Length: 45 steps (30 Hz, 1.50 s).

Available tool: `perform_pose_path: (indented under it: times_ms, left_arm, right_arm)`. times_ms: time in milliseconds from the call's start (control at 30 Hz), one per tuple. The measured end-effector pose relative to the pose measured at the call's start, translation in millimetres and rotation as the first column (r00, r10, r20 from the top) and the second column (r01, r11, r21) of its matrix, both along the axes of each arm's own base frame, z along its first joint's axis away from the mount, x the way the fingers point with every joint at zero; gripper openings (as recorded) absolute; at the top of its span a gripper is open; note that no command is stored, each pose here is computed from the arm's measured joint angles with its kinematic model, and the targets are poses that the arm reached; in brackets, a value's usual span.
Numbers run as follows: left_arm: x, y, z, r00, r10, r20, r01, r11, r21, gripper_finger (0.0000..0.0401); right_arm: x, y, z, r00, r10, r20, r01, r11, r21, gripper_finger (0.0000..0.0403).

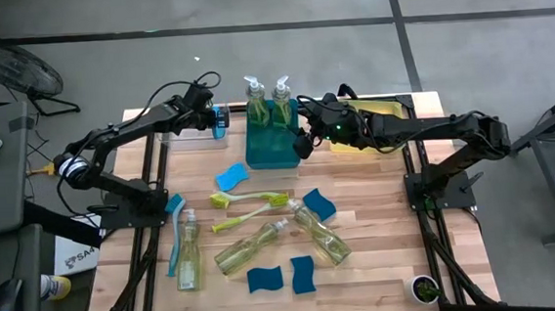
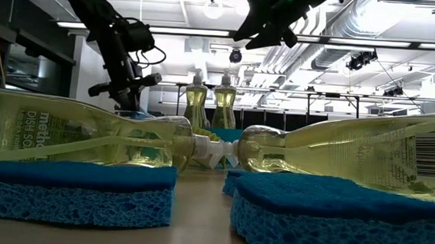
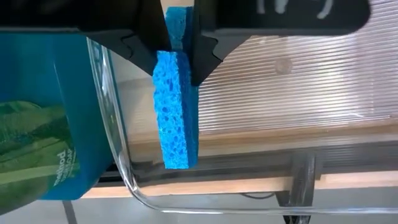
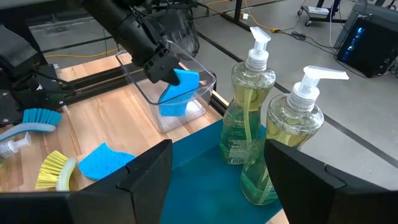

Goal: Pick & Place Kitchen Sink Supplies
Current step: Put the blue sponge into the transparent bin, then put the yellow soap dispenser into the blue bin

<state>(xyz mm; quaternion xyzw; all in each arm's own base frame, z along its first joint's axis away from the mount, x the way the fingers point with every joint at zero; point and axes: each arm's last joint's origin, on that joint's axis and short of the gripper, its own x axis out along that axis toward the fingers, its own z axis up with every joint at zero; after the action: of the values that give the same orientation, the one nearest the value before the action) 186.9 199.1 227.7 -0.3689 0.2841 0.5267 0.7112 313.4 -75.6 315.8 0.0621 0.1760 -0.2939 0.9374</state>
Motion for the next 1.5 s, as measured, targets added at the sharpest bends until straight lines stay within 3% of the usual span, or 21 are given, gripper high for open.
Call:
perform_pose_path:
  times_ms: [433, 700, 967, 1100, 1233, 1500]
  left_arm:
    - [0.4, -1.6, 2.9, 0.999, -0.030, 0.040, 0.030, 0.999, -0.015, 0.0179]
    - [0.0, -4.8, 16.2, 0.988, -0.075, 0.133, 0.074, 0.997, 0.014, 0.0188]
    - [-8.3, -13.5, 41.0, 0.975, -0.120, 0.189, 0.098, 0.987, 0.124, 0.0188]
    - [-15.4, -22.7, 60.6, 0.951, -0.206, 0.232, 0.157, 0.964, 0.213, 0.0188]
    - [-22.9, -33.9, 80.8, 0.904, -0.325, 0.278, 0.235, 0.920, 0.312, 0.0188]
    - [-38.0, -53.9, 106.5, 0.827, -0.477, 0.298, 0.319, 0.835, 0.449, 0.0188]
  right_arm:
    - [-1.3, 0.3, -3.2, 0.999, 0.000, -0.035, 0.000, 1.000, 0.007, 0.0248]
    - [-1.3, 0.3, -3.3, 0.999, 0.000, -0.036, 0.000, 1.000, 0.008, 0.0248]
    - [-2.5, 0.6, -5.9, 0.999, -0.004, -0.054, 0.006, 0.999, 0.033, 0.0248]
    - [-3.7, 1.1, -8.7, 0.998, -0.009, -0.063, 0.014, 0.997, 0.076, 0.0248]
    - [-4.8, 4.2, -13.1, 0.995, 0.054, -0.081, -0.041, 0.987, 0.158, 0.0248]
    - [-8.6, 20.2, -24.4, 0.973, 0.195, -0.124, -0.133, 0.912, 0.389, 0.0248]
